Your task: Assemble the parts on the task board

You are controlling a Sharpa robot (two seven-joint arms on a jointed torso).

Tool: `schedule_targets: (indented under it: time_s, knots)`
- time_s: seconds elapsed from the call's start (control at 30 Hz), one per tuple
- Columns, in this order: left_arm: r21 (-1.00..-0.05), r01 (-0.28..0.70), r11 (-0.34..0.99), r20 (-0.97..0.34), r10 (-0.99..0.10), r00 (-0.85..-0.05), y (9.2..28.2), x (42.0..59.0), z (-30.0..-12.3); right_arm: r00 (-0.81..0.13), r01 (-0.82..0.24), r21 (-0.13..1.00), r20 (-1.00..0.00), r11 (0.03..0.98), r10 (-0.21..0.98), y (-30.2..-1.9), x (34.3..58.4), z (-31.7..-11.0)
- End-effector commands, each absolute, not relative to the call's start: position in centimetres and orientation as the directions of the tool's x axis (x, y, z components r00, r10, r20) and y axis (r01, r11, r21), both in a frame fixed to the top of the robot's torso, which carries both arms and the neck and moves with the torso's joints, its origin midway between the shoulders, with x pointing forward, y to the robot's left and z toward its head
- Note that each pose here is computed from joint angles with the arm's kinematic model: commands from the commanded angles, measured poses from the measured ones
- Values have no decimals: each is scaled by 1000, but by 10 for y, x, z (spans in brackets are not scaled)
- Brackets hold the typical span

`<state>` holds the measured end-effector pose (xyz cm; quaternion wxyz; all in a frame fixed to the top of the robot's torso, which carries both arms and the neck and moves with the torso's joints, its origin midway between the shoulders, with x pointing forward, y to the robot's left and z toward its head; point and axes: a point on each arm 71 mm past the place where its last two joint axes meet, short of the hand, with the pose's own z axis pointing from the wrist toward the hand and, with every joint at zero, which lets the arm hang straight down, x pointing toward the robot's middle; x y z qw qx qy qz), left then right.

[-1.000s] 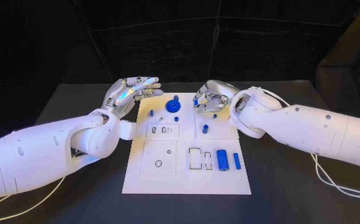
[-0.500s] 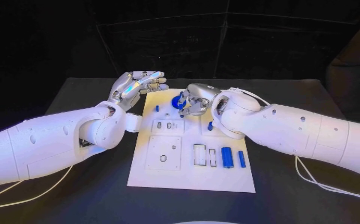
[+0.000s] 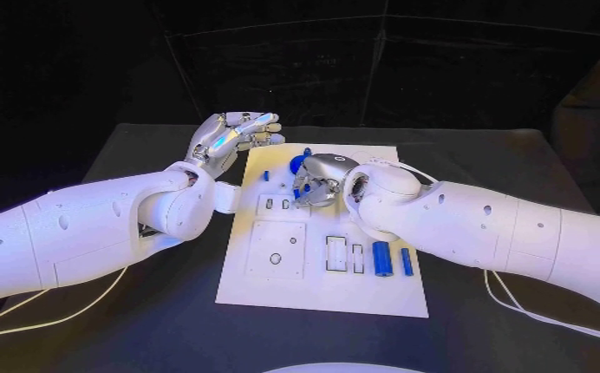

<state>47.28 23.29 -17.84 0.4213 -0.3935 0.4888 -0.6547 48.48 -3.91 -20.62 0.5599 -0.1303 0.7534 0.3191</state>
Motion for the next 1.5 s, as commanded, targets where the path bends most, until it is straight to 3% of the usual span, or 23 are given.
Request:
schedule_targets:
  time_s: [0.03,1.5]
  knots:
    - [-963,205,-175,100,-938,-332,233,473,-175,-337,-569,307,-933,763,124,-36,484,-208]
    - [-963,200,-179,103,-935,-338,232,473,-175,-388,-575,303,-919,760,73,-35,479,-217]
